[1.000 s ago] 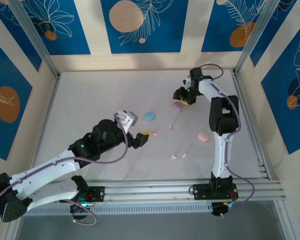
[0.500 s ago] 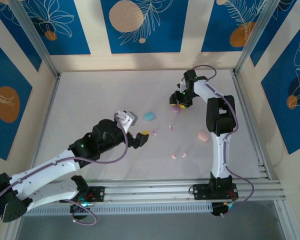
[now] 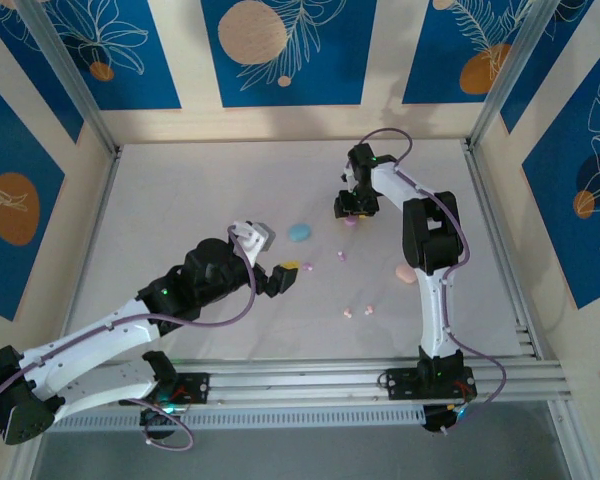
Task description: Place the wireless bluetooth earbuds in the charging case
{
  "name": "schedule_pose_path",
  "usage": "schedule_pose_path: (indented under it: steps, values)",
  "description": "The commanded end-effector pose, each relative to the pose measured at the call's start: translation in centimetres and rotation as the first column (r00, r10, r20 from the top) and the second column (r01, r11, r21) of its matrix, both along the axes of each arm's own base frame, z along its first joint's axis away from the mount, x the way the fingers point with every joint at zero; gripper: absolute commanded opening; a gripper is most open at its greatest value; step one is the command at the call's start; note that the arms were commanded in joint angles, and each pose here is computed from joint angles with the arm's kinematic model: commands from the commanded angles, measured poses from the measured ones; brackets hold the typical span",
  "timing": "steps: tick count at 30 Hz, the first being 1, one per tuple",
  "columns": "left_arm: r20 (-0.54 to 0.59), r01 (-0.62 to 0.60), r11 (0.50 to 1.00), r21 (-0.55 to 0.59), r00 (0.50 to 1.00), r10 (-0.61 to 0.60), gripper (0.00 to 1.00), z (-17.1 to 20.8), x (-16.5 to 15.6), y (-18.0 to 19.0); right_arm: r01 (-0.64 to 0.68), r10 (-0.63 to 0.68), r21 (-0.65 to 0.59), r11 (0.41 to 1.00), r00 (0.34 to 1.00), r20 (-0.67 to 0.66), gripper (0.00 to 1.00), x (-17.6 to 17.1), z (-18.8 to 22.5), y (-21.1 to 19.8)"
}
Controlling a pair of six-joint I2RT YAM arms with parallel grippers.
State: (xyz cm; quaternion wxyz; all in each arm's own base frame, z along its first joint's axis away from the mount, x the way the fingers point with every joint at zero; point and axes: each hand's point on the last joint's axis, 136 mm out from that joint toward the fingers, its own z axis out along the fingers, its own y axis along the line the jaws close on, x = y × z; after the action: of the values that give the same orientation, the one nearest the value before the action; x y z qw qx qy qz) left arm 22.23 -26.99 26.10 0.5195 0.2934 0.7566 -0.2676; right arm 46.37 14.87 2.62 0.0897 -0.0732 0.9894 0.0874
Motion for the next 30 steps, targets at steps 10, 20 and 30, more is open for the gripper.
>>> schedule_pose_path:
  steps: [10, 20, 30]
  values:
    - [0.012, -0.010, 0.998, -0.057, 1.000, 0.010, 1.00, 2.5, 0.1, 0.1, -0.085, 0.083, -0.069, 0.994, 0.996, -0.028, 0.44, -0.9, -1.3, 0.7]
    - [-0.087, -0.135, 0.984, -0.117, 0.988, 0.125, 1.00, 3.0, 1.5, 2.0, -0.085, 0.059, 0.123, 0.989, 0.978, 0.201, 0.33, -2.8, 8.8, 3.1]
    - [-0.221, -0.114, 0.930, -0.350, 0.975, 0.036, 0.98, 5.8, 2.9, 2.2, -0.614, 0.288, 0.105, 0.783, 0.506, 0.813, 0.30, -14.7, 23.7, 8.4]
